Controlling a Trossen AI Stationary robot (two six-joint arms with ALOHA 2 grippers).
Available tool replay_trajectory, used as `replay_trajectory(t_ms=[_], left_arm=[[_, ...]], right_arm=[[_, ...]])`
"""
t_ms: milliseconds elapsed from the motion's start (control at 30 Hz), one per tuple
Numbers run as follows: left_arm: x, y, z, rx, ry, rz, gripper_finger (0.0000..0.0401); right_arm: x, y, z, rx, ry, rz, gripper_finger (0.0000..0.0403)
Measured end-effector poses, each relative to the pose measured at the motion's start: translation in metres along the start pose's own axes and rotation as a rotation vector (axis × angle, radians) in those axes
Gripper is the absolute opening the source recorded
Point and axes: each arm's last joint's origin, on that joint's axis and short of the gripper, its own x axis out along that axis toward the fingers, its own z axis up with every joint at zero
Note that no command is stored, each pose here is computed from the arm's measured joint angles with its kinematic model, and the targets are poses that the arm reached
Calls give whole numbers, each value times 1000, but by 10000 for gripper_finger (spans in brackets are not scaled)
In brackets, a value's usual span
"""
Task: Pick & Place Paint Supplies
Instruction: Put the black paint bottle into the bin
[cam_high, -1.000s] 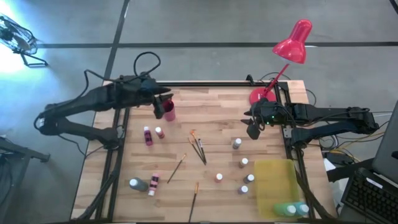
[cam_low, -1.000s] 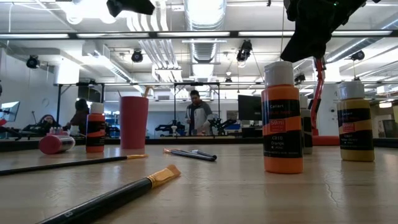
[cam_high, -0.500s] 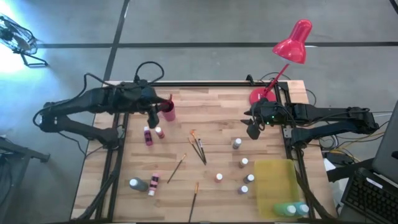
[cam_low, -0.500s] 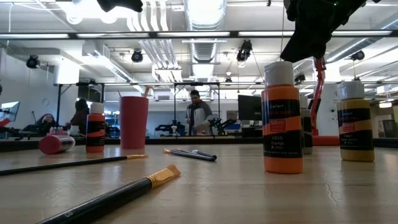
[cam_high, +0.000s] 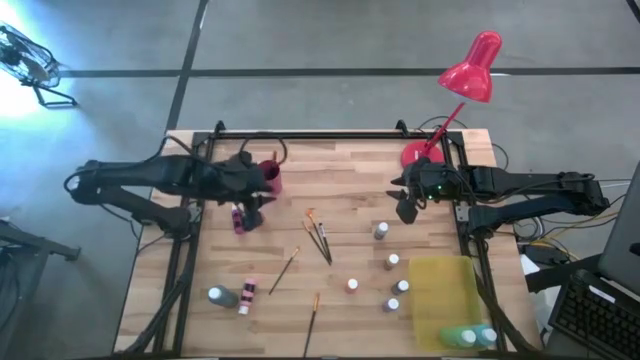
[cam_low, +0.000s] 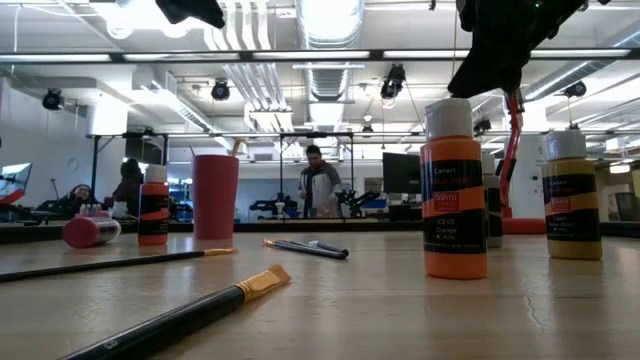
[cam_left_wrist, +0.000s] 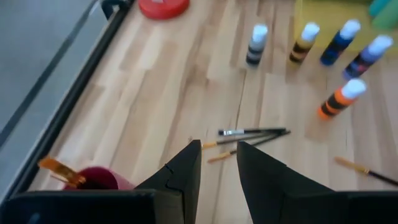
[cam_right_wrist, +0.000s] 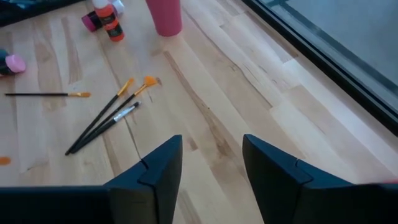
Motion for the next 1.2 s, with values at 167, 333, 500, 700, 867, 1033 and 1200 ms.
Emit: replay_trajectory(t_ms=[167,333,500,700,867,1033,1200], left_arm=[[11,-4,-6,-27,101,21,110],[20,-4,-17,-26,244,87,110],[32,-6,-21,-9,330,117,110],[49,-11,-22,35,384,125,110],[58,-13,-23,67,415,128,110],[64,-13,-23,79,425,153,110],[66,-10,-22,80,423,191,110]], right_arm=[[0,1,2,4,-17,6,155],[0,1,2,4,-16,6,146],[0,1,2,5,-16,6,137],[0,4,2,44,5,99,124],[6,12,-4,84,105,197,123],[20,23,-11,101,221,195,138],[33,38,-9,50,352,163,158]])
